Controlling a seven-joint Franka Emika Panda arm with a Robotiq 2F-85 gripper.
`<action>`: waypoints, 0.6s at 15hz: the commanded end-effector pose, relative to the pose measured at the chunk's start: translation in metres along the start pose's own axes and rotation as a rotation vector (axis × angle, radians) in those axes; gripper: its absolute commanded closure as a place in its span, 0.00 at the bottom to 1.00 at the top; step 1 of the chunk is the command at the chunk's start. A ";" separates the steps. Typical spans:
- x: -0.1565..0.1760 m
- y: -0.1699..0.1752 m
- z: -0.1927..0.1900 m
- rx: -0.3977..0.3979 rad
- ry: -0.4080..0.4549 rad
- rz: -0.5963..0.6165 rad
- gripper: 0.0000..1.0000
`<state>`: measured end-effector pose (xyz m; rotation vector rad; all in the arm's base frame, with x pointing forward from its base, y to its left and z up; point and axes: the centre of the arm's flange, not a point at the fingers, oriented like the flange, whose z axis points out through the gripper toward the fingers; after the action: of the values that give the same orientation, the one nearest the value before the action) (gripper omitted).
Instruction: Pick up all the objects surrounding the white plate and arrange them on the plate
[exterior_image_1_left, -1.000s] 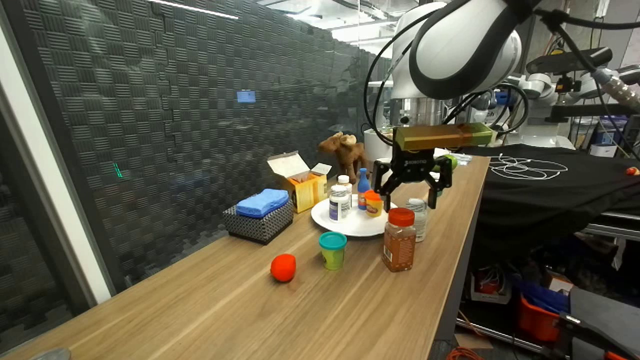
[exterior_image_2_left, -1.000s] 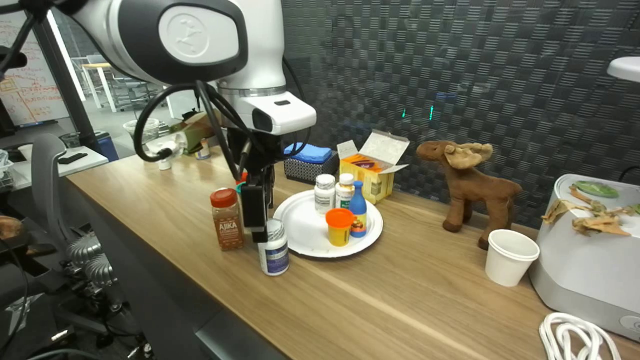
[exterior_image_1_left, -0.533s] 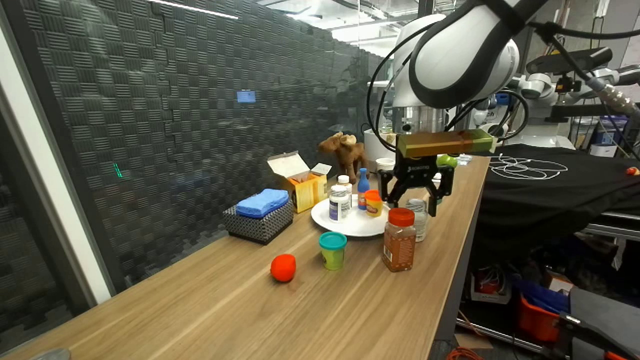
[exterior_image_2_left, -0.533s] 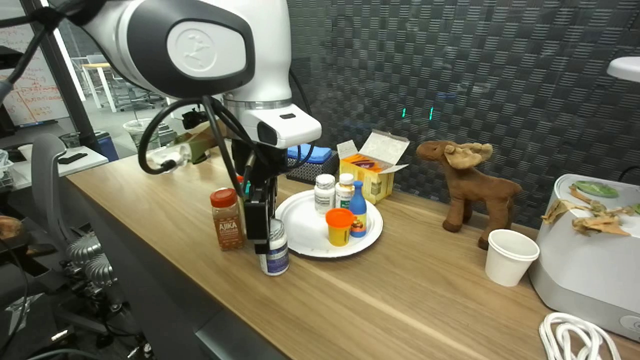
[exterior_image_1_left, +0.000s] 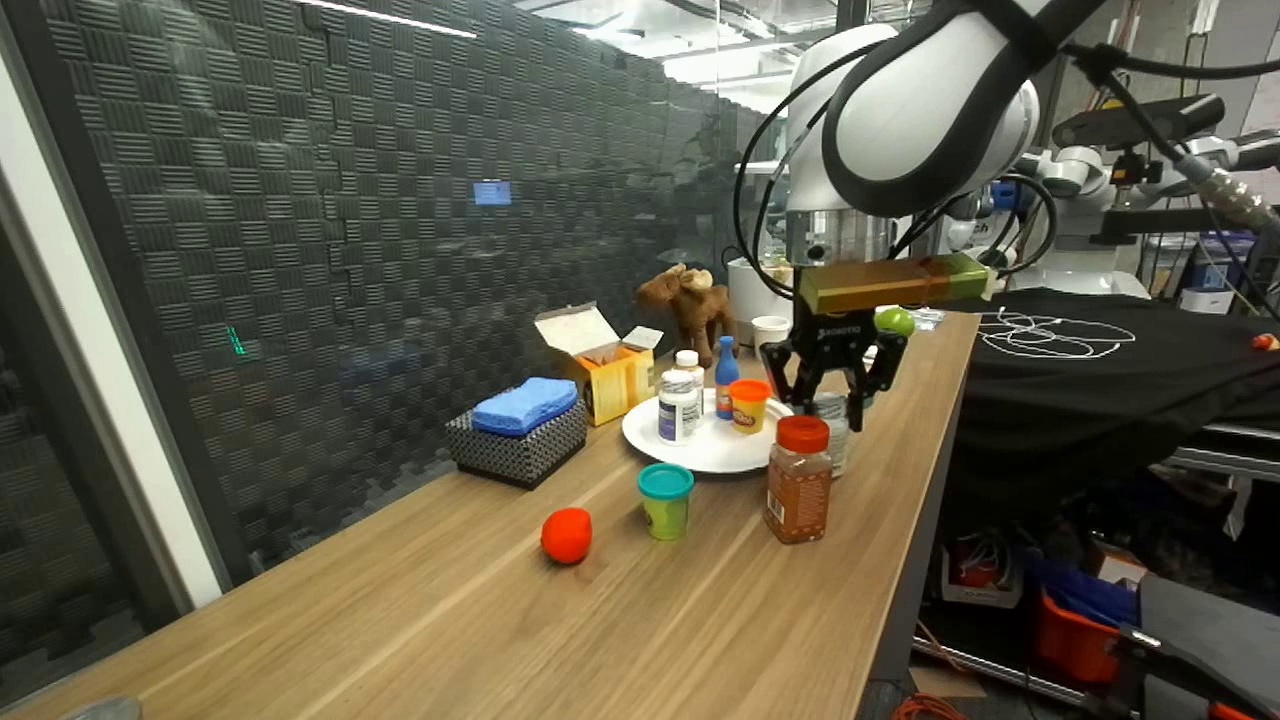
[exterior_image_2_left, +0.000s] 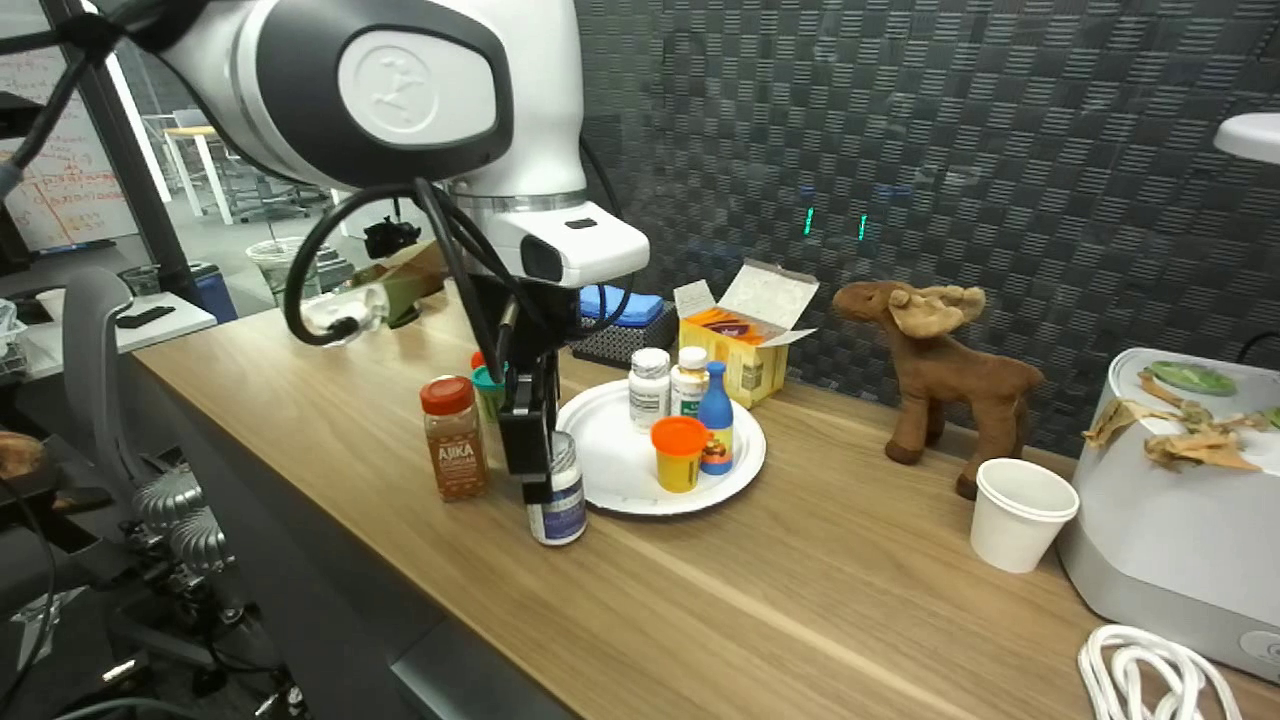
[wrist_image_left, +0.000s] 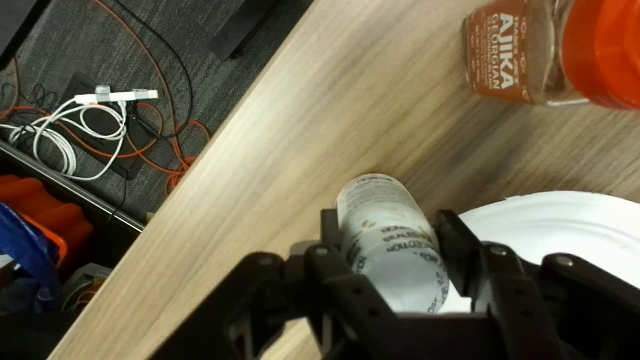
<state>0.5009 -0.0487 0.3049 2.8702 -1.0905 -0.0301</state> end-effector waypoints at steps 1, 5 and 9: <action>-0.003 0.003 -0.029 -0.040 0.040 -0.012 0.74; -0.004 0.006 -0.054 -0.064 0.057 -0.039 0.74; 0.013 -0.012 -0.063 -0.007 0.101 -0.076 0.74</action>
<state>0.5025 -0.0479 0.3546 2.8405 -1.0035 0.0362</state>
